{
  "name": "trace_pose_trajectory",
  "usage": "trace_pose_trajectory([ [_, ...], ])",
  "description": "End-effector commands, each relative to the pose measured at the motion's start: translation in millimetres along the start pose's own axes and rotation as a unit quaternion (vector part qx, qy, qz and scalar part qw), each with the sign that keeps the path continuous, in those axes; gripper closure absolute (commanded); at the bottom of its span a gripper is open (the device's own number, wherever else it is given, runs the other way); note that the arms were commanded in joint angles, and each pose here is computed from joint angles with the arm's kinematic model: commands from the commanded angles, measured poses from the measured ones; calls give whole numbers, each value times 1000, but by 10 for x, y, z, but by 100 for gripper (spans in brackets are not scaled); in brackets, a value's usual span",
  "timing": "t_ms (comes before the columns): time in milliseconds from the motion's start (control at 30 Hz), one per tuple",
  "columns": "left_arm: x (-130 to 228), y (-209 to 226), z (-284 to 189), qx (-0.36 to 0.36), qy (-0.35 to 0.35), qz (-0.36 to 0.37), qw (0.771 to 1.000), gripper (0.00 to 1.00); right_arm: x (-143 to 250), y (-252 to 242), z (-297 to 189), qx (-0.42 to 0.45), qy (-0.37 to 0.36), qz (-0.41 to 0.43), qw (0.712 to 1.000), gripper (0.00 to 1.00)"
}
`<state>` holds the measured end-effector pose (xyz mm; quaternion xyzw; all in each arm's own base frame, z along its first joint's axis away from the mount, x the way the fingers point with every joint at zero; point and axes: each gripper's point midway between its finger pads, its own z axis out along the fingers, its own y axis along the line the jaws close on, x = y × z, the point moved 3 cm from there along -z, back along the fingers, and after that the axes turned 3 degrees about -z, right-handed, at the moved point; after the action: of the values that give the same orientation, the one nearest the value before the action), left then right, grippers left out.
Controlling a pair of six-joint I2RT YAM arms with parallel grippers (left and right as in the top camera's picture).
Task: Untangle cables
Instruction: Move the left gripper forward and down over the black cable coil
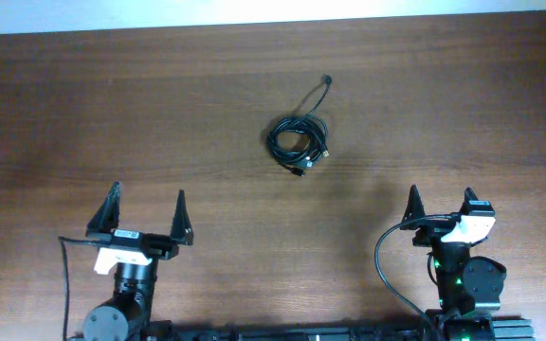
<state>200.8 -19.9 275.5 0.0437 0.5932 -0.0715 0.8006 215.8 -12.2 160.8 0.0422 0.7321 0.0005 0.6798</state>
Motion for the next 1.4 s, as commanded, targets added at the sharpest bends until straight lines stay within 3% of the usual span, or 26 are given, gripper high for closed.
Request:
trace_pose_trajectory([
  [0, -229, -11, 96, 5, 1, -4, 1000, 1, 27, -25, 2, 8, 1, 5, 1000, 1],
  [300, -360, -86, 402, 46, 44, -14, 998, 1, 26, -25, 2, 8, 1, 5, 1000, 1],
  [1000, 152, -98, 424, 55, 168, -47, 983, 1, 27, -25, 2, 8, 1, 5, 1000, 1],
  [1367, 168, -98, 418, 54, 172, -49, 982, 1, 27, -24, 2, 7, 1, 5, 1000, 1],
])
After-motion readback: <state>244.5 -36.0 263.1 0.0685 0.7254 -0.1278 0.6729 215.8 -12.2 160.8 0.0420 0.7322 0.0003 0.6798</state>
